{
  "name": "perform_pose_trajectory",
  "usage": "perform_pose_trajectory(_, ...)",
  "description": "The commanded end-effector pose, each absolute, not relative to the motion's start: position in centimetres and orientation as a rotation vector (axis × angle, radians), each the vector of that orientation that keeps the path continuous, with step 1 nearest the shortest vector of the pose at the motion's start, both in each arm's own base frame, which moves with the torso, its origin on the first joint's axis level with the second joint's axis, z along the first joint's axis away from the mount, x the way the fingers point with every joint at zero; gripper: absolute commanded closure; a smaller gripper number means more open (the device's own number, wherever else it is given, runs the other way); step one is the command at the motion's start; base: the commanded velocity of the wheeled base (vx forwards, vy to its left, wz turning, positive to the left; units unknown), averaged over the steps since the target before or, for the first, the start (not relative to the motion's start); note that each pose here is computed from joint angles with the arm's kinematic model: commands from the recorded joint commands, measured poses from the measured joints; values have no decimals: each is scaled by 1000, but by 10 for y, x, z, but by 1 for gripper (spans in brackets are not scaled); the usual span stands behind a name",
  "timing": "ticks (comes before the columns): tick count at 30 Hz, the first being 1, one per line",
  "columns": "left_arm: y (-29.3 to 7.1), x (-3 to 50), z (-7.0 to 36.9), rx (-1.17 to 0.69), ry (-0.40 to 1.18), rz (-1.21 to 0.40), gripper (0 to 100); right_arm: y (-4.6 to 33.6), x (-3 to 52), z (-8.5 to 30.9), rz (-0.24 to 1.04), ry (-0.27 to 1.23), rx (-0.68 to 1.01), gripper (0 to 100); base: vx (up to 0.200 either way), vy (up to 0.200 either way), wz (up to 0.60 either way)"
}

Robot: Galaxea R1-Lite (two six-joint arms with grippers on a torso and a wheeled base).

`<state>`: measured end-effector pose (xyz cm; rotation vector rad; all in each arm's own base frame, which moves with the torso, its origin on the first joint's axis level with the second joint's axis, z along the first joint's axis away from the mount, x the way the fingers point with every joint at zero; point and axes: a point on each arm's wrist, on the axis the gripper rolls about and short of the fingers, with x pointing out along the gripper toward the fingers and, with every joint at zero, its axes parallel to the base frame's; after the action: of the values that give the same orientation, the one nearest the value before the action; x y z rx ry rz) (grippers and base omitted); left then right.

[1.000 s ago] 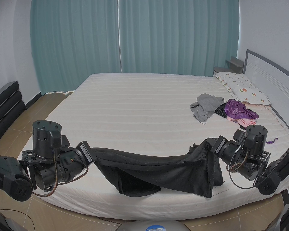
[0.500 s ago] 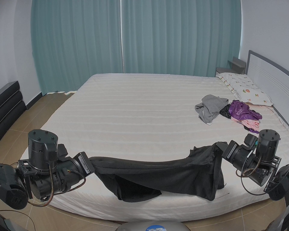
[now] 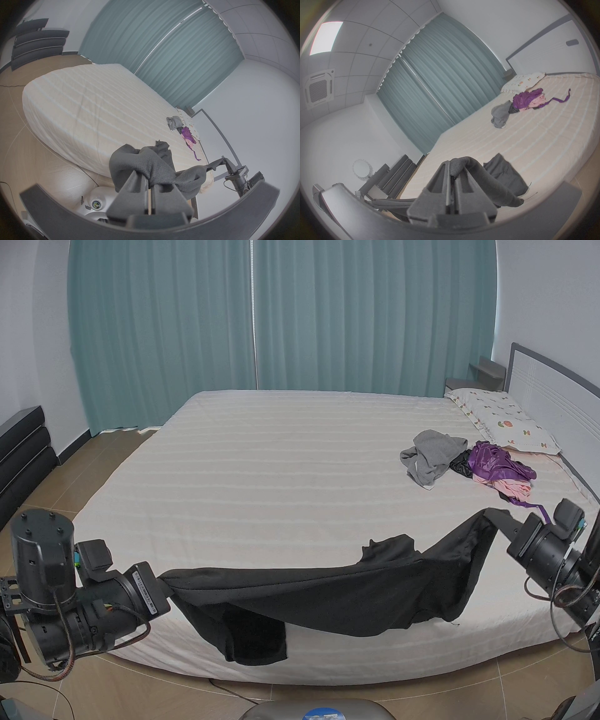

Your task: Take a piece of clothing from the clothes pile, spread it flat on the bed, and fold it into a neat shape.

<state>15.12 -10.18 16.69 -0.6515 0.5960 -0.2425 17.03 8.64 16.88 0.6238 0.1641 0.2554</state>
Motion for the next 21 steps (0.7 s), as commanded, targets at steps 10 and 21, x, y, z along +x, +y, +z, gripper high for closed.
perform_pose_trajectory(10,-99,188,238,-708,438,-217,100,70,193,283,215,-67,657,100,0,0,0)
perform_pose_trajectory(21,-108,287,218,-712,487,-77,100,97,281,240,130,80,571,100,182,0,0)
